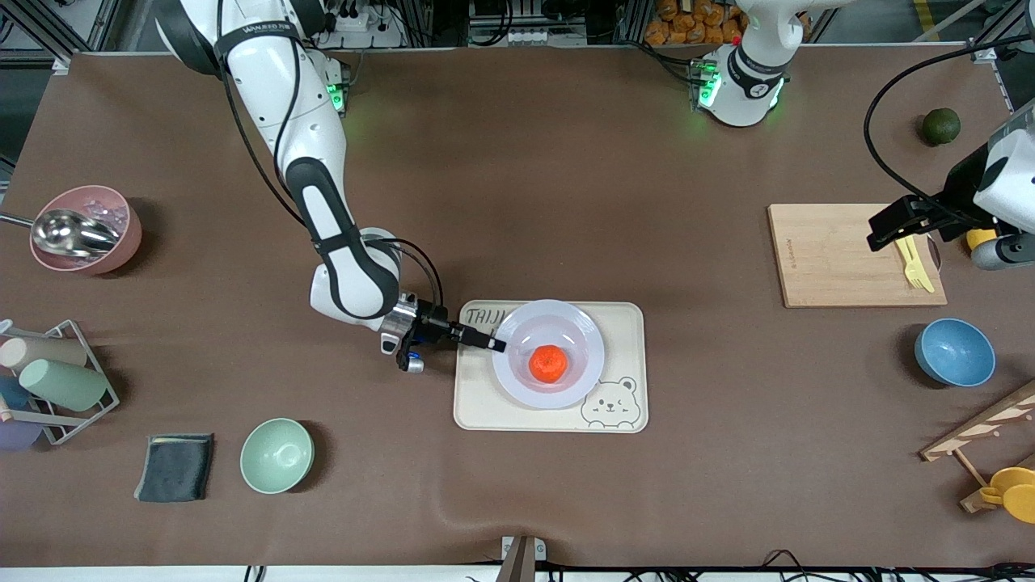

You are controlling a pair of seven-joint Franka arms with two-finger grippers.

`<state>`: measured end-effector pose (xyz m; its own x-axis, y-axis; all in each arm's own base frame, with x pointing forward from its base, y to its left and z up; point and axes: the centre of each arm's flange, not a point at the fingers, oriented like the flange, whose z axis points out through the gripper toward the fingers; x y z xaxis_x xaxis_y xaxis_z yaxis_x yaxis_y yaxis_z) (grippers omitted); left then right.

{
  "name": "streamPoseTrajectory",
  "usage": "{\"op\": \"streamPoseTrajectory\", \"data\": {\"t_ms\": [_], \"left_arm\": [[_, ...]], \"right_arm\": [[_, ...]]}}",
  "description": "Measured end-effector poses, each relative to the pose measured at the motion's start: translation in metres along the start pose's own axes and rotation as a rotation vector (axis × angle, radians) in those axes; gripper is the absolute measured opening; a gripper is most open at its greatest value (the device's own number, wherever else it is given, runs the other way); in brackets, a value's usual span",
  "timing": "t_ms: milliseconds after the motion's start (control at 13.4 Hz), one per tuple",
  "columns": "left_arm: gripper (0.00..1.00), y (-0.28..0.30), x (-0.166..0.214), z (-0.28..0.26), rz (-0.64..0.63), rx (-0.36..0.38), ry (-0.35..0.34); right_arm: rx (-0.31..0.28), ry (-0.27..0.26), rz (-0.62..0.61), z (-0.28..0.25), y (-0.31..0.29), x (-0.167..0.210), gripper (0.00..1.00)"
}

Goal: Place orange and plate with both arms
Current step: 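Slide the plate with the right gripper onto the bear tray, then release the plate and draw the right gripper back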

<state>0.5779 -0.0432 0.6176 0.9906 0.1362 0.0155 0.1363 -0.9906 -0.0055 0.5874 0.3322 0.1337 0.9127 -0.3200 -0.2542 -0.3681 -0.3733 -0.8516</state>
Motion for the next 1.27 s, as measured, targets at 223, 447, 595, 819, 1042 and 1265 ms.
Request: {"op": "streamPoseTrajectory", "data": {"t_ms": [223,447,595,819,1042,1265], "left_arm": [[1.00,0.003,-0.001,0.000,0.005,0.000,0.000],[1.00,0.008,-0.002,0.000,0.015,-0.001,0.000],[1.00,0.008,-0.002,0.000,0.014,-0.001,0.001],[1.00,0.005,-0.001,-0.002,0.008,-0.001,0.003],[1.00,0.003,-0.001,-0.004,0.006,-0.002,0.007],[1.00,0.003,-0.001,-0.004,0.006,-0.002,0.008]], "right_arm": [[-0.063,-0.021,0.039,-0.004,-0.016,0.005,0.59],[-0.177,-0.032,0.033,-0.020,-0.040,0.016,0.59],[-0.253,-0.036,0.019,-0.028,-0.057,0.018,0.60],[-0.352,-0.041,-0.036,-0.050,-0.074,0.027,0.63],[-0.437,-0.091,-0.075,-0.096,-0.081,0.050,0.69],[-0.497,-0.125,-0.080,-0.157,-0.092,0.073,0.70]]}}
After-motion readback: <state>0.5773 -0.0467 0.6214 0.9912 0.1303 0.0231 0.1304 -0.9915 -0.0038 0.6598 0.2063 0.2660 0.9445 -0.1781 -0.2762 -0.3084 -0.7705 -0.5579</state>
